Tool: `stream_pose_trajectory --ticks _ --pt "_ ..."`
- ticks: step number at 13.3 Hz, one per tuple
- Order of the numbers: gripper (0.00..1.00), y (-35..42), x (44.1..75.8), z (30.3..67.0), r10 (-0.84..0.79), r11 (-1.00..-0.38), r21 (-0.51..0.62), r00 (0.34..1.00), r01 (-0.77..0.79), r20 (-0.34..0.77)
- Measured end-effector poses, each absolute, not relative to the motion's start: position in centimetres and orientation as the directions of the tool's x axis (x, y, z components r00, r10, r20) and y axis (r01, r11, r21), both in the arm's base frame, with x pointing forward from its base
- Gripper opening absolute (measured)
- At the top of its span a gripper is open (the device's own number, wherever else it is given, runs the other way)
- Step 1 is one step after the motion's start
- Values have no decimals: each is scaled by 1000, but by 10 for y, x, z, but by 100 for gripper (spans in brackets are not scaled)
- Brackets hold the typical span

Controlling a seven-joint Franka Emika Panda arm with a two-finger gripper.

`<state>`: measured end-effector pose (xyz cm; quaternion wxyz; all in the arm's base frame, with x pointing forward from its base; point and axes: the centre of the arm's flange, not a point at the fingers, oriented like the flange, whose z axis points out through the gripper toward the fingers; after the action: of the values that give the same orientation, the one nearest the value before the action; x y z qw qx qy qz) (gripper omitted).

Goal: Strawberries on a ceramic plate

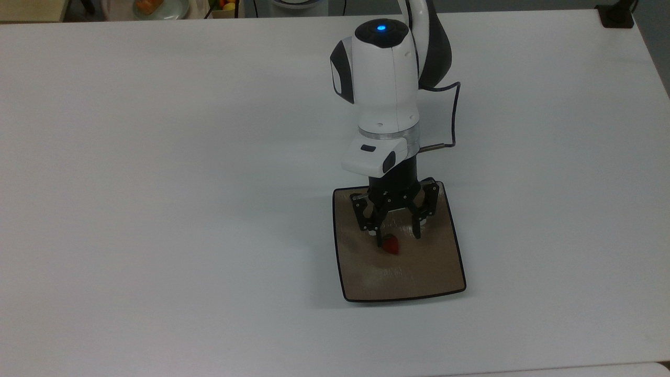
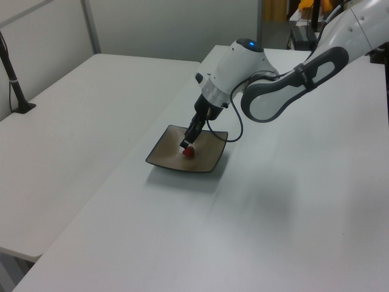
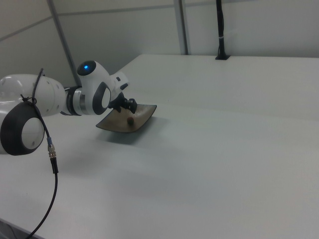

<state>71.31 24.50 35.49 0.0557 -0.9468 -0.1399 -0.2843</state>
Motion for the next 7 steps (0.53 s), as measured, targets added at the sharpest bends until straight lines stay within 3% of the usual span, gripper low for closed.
stream_pose_trajectory --ticks 2,3,7 --pt "93 245 713 355 233 -955 -26 799 297 554" --pt "100 245 713 355 233 -955 -26 799 297 554" --pt "100 245 714 376 227 -955 -26 782 296 580"
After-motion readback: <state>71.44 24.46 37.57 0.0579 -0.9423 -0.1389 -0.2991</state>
